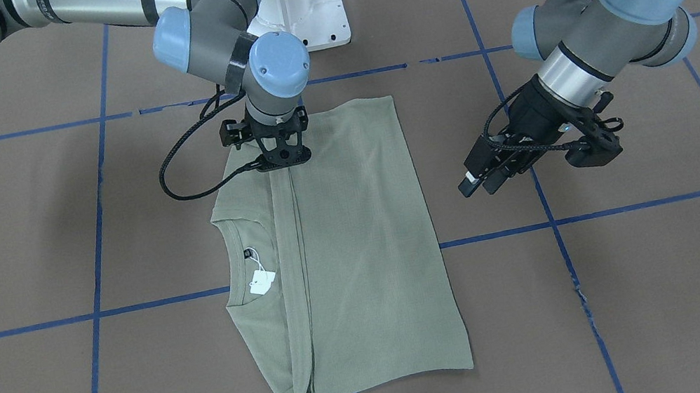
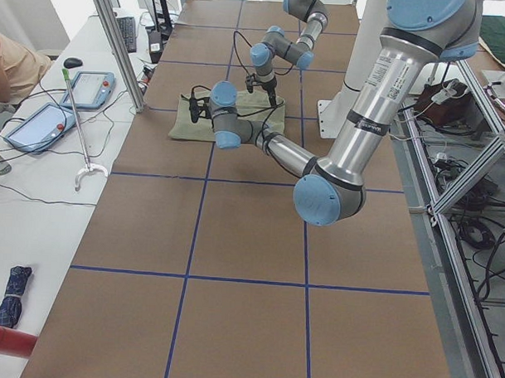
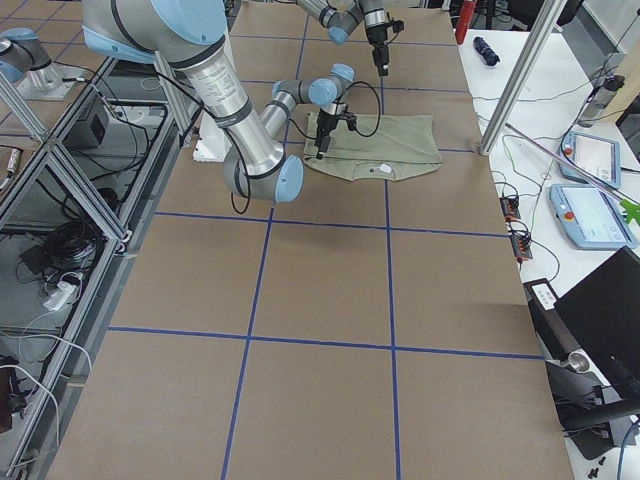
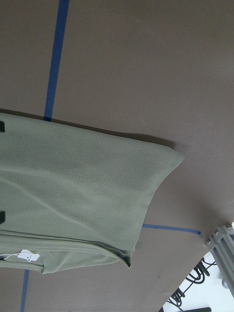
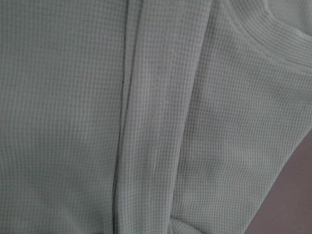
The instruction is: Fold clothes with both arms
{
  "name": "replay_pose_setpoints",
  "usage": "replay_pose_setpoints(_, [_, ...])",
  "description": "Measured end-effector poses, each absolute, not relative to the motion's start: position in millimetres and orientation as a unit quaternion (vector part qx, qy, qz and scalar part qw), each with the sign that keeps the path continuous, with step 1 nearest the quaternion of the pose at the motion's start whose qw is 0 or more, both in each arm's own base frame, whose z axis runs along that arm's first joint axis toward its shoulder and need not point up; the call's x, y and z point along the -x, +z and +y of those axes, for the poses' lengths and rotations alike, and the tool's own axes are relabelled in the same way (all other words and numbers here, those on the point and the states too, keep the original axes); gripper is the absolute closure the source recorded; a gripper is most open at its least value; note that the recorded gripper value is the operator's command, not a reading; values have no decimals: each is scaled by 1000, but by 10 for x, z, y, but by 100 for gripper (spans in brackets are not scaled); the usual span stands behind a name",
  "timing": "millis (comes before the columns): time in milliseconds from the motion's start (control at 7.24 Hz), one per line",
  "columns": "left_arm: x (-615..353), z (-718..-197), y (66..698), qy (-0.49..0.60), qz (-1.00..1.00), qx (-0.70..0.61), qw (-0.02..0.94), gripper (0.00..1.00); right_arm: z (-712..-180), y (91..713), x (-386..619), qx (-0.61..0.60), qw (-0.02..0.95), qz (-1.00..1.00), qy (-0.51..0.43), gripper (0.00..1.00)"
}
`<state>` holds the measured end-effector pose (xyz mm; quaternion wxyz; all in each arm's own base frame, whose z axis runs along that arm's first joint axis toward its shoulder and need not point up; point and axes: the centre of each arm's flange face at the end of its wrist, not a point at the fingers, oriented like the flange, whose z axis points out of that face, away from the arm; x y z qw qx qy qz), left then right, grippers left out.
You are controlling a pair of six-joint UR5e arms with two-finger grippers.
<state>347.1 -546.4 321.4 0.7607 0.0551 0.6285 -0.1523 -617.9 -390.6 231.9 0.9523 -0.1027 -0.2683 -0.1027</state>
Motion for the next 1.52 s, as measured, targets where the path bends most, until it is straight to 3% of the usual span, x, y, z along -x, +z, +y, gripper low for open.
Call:
replay_pose_setpoints(967, [-3436, -5403, 3206, -146, 632, -50, 760, 36, -3831, 2469, 6121, 113, 956, -245, -114, 0])
replay_pose_setpoints(1520, [-3411, -5351, 3148, -140, 637, -45, 757, 36, -3519, 2939, 5011, 102, 957, -212, -170, 0])
